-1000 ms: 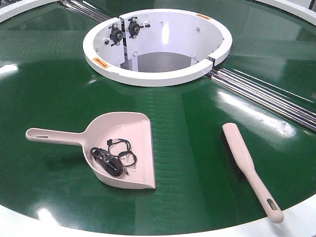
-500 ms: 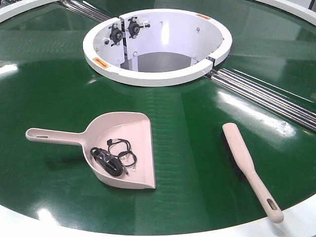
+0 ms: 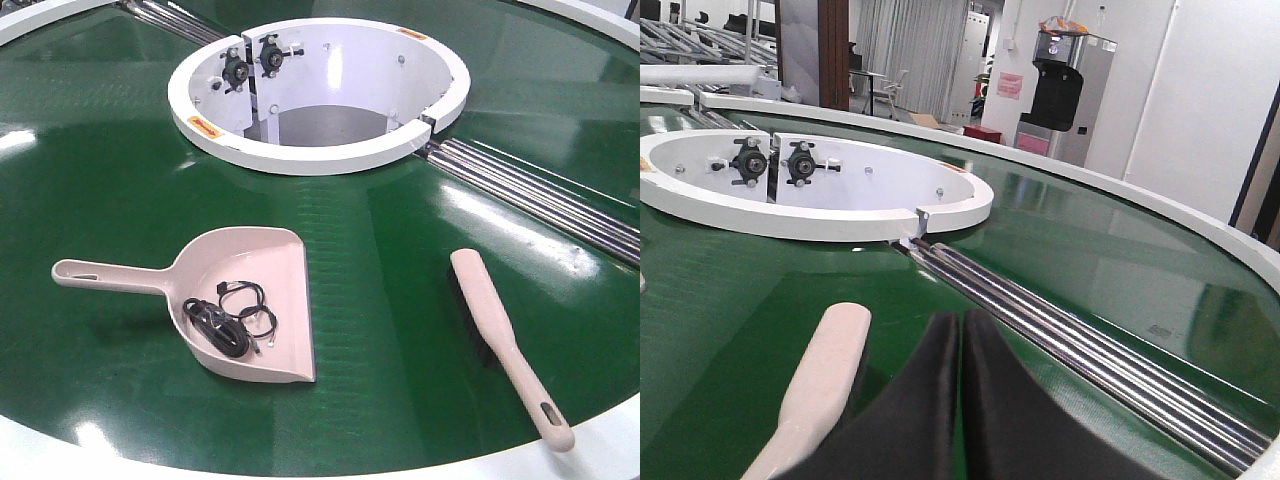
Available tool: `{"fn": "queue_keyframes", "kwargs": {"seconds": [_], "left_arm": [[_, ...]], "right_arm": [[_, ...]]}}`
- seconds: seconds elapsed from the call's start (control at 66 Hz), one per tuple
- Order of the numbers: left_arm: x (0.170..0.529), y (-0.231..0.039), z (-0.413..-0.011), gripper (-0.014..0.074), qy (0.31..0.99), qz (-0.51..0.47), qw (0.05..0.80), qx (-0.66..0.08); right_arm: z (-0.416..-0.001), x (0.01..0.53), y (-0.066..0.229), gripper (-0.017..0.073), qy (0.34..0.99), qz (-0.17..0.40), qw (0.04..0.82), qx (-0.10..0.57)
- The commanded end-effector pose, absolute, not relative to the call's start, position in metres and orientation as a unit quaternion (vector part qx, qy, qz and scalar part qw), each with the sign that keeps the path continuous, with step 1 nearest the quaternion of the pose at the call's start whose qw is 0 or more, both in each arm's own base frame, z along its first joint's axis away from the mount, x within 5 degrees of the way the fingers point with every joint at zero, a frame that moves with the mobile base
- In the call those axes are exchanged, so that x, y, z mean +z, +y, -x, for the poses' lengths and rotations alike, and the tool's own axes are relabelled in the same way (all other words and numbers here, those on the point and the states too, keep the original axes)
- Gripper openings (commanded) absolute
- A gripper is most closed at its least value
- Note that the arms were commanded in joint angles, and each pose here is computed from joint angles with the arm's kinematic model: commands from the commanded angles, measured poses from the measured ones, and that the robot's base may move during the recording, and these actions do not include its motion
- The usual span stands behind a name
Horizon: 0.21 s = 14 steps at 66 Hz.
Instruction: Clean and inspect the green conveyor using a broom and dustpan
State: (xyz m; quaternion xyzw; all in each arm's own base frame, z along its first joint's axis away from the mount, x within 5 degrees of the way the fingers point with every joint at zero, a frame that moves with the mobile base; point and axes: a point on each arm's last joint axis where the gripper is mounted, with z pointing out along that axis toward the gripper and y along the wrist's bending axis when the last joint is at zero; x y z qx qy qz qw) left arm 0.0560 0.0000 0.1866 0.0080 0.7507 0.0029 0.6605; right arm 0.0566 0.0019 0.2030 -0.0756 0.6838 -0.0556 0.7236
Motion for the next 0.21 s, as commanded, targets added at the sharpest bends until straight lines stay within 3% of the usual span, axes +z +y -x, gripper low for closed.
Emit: {"fn": "queue_keyframes", "kwargs": {"seconds": [0.0,0.197], "left_arm": [[0.1876,-0.0001,-0.0562,-0.0007,0.728,-0.004,0.685,-0.001],[0.1876,-0.0001,-0.0562,-0.0007,0.728,-0.004,0.685,-0.001]], "right_arm": [[-0.0561,0.2042,0.0012,-0.0001,0.661,0.074,0.744,-0.065],[-0.0561,0.2042,0.0012,-0.0001,0.661,0.074,0.744,-0.065]]}}
